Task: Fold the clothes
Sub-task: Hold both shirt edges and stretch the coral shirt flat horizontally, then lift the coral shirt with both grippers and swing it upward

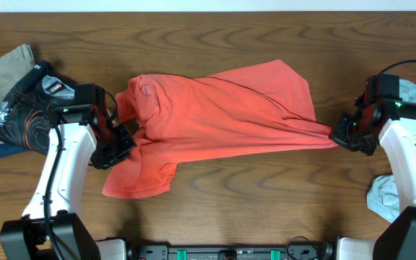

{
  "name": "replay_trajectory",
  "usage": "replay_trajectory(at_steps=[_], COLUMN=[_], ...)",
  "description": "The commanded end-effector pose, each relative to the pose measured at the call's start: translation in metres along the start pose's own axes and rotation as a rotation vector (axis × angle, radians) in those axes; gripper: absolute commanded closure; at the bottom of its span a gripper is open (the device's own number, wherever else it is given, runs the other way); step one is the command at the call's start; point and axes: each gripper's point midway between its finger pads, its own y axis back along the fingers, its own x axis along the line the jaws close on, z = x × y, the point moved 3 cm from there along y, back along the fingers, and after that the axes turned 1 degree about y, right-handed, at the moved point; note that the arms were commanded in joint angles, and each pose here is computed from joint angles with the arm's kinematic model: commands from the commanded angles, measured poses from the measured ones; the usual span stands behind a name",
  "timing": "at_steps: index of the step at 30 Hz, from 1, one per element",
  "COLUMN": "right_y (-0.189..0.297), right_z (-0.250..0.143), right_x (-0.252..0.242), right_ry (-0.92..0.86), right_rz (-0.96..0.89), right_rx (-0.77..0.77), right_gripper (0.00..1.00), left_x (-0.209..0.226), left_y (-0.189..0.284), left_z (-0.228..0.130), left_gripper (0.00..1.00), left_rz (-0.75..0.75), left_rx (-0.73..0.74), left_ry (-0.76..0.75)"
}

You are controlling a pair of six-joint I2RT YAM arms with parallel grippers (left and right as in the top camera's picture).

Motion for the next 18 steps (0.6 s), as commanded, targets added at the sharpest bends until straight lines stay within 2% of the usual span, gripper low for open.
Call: replay_trajectory(at_steps=[1,7,18], right_y=[0.000,0.028,0.156], right_z=[0.003,0.014,0.048], right_x=[-0.003,0.000,0.011], right_ry=[0.025,0.036,0.100], right_rz=[-0.011,0.050,0.119], right_rx=[-0.009,-0.063,-0.312], right_gripper=[0.99,0.99,0.99], left_x=[-0.015,-0.037,-0.053], left_y=[0.008,0.056,0.178], left_z=[-0.005,-0.002,-0.016], left_gripper=[0.94,0.94,0.94], left_rz=[-0.103,-0.241,-0.398], left_rx=[0.018,-0.109,-0.510], left_ry=[-0.061,-0.147,-0.253])
